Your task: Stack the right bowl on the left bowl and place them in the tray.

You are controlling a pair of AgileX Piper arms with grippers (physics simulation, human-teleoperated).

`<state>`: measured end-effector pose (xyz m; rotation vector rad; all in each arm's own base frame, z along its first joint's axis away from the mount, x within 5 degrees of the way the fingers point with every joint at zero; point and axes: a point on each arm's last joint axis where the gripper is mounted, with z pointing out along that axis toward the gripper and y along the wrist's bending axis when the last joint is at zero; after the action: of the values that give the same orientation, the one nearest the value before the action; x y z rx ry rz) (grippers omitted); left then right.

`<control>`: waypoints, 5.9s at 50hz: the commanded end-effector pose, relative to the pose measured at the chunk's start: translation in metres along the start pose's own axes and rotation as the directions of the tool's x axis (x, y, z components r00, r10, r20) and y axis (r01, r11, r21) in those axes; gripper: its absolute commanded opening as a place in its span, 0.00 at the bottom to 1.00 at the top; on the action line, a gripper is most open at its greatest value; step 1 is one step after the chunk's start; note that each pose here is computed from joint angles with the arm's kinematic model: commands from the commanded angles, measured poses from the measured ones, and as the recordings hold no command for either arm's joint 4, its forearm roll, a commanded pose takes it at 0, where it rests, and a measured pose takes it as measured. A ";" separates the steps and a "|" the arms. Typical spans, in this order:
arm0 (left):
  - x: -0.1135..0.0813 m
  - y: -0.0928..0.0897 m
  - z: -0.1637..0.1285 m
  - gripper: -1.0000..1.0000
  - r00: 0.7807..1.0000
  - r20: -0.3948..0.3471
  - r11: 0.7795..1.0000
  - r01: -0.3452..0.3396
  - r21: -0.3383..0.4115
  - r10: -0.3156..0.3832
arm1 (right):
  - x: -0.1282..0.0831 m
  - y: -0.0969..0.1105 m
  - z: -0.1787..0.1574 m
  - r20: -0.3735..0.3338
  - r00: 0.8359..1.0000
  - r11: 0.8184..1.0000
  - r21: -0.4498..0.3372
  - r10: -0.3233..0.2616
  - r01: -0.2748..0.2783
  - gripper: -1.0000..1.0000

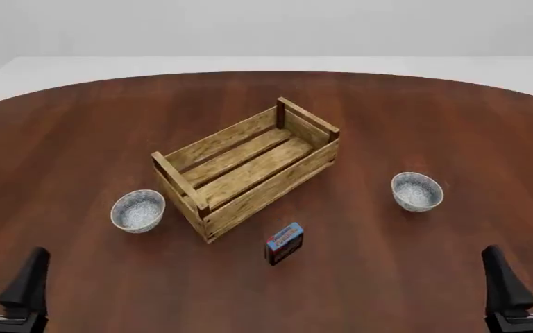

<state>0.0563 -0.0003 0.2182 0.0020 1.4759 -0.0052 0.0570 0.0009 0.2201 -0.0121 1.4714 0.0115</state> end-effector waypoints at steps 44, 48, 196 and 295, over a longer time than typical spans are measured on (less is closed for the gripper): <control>-0.005 -0.004 -0.002 1.00 1.000 -0.011 0.997 0.005 0.075 -0.004 | -0.084 0.004 0.072 -0.317 0.947 0.998 -0.016 0.059 -0.068 1.00; -0.007 -0.004 -0.002 1.00 1.000 -0.009 0.997 0.015 0.074 -0.015 | -0.087 0.006 0.082 -0.359 0.929 0.995 -0.012 0.089 -0.099 1.00; 0.004 -0.006 -0.001 1.00 0.999 -0.035 0.993 0.038 0.114 -0.034 | 0.103 -0.064 0.299 -0.733 0.616 0.951 0.298 0.287 -0.088 1.00; -0.012 -0.006 -0.003 1.00 1.000 -0.004 0.992 0.023 0.120 -0.023 | -0.071 0.005 0.182 -0.404 0.914 0.999 -0.007 0.033 -0.039 0.00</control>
<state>0.0534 -0.0066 0.2259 0.0747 1.4830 -0.1170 0.2625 -0.0025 0.2803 0.0661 2.0049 0.0298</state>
